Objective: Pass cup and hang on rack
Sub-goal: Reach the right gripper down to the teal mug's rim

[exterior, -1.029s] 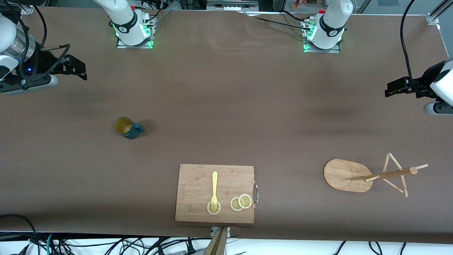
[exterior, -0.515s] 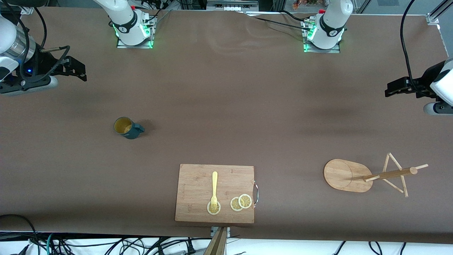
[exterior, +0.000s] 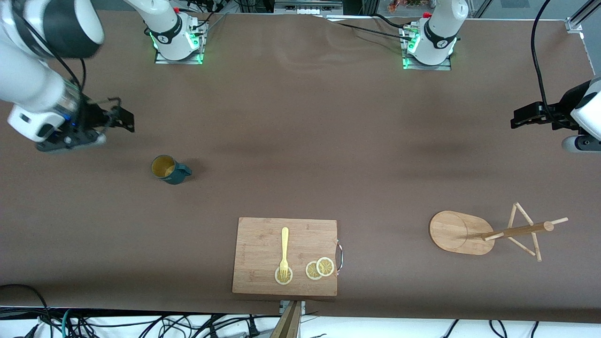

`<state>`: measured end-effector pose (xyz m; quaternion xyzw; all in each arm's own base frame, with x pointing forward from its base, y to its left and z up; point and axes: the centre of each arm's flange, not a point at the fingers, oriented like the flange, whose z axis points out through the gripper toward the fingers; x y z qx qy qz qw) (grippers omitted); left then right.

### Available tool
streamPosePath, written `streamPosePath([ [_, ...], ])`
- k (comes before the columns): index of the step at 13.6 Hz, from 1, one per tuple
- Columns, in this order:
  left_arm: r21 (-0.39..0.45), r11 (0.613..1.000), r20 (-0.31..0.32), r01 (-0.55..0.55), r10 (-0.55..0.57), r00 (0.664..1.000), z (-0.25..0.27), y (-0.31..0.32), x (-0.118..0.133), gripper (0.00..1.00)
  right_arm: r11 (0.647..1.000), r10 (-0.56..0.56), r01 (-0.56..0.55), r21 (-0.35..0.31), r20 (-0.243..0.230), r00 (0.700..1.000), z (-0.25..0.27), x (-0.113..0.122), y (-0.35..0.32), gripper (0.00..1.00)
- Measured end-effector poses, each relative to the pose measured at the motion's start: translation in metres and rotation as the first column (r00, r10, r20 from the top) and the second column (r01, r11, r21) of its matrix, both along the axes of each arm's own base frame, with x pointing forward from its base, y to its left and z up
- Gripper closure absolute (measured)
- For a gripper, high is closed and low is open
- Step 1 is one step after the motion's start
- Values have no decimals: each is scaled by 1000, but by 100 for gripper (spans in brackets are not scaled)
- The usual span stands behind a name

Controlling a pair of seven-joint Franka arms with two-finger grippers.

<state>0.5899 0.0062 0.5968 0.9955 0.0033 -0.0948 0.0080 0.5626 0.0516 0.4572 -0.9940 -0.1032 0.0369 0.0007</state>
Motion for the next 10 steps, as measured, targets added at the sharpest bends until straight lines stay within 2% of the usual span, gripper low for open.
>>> streamPosePath([
  [3,0,1000,0,0,0,1000,0,0,0,0,1000,-1,1,-7,-13,1000,-84,10,1,0],
  [5,0,1000,-1,0,0,1000,0,0,0,0,1000,-2,1,-12,-31,1000,-118,16,1,0],
  [10,0,1000,-1,0,0,1000,0,0,0,0,1000,-15,14,-18,-24,1000,-153,25,-6,1],
])
